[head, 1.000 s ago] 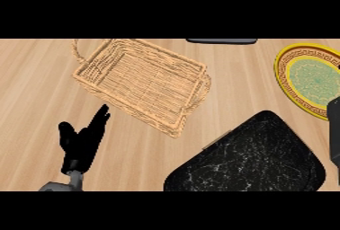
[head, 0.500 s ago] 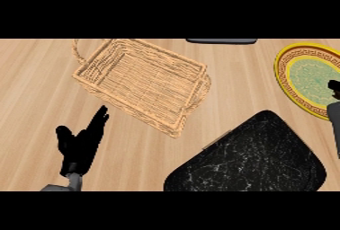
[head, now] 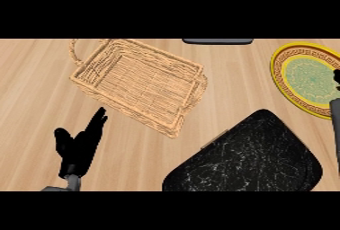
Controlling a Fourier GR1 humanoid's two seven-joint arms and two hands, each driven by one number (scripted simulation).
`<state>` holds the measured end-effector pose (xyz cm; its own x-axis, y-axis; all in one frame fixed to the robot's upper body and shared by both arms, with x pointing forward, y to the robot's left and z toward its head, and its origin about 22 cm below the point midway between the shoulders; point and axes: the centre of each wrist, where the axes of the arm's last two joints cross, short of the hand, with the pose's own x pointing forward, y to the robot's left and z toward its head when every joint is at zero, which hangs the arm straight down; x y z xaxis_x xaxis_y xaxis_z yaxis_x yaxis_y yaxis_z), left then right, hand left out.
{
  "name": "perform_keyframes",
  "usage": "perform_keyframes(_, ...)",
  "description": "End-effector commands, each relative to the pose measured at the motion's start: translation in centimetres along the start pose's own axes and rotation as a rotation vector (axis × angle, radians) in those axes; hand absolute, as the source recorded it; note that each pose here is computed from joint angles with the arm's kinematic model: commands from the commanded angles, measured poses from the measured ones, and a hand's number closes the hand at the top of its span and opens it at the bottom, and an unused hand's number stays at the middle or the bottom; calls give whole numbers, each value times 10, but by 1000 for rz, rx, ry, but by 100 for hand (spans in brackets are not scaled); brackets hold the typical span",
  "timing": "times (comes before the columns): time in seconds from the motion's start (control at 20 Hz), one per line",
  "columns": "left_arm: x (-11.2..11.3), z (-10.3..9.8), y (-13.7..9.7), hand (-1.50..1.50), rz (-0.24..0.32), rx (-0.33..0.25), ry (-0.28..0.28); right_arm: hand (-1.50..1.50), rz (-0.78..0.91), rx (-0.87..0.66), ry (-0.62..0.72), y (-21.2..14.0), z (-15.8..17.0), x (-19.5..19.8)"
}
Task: Pick the sweet potato from the tray and place it in the plate
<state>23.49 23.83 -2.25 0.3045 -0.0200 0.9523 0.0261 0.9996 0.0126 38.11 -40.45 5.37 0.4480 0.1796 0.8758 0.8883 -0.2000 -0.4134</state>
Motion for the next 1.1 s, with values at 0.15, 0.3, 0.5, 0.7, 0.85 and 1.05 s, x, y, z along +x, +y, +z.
perform_keyframes(0.15, -14, -5, 4, 0, 26, 28, 90, -150, -208, 75, 30, -19, 18, -16)
perform_keyframes(0.3, -9, -6, 0, 0, 30, 31, 81, -150, -276, 137, 18, -28, 31, -24)
perform_keyframes(0.5, -15, -1, 14, 0, 17, 33, 77, -150, -271, 258, -2, -46, 54, -54)
perform_keyframes(0.7, -14, 2, 1, 0, 31, 23, 74, -150, -241, 304, -8, -67, 73, -78)
perform_keyframes(0.85, -27, -1, 10, 0, 27, 23, 84, -150, -193, 301, -1, -68, 88, -70)
perform_keyframes(1.05, -20, -7, -1, 0, 9, 25, 82, -150, -153, 304, -13, -83, 93, -95)
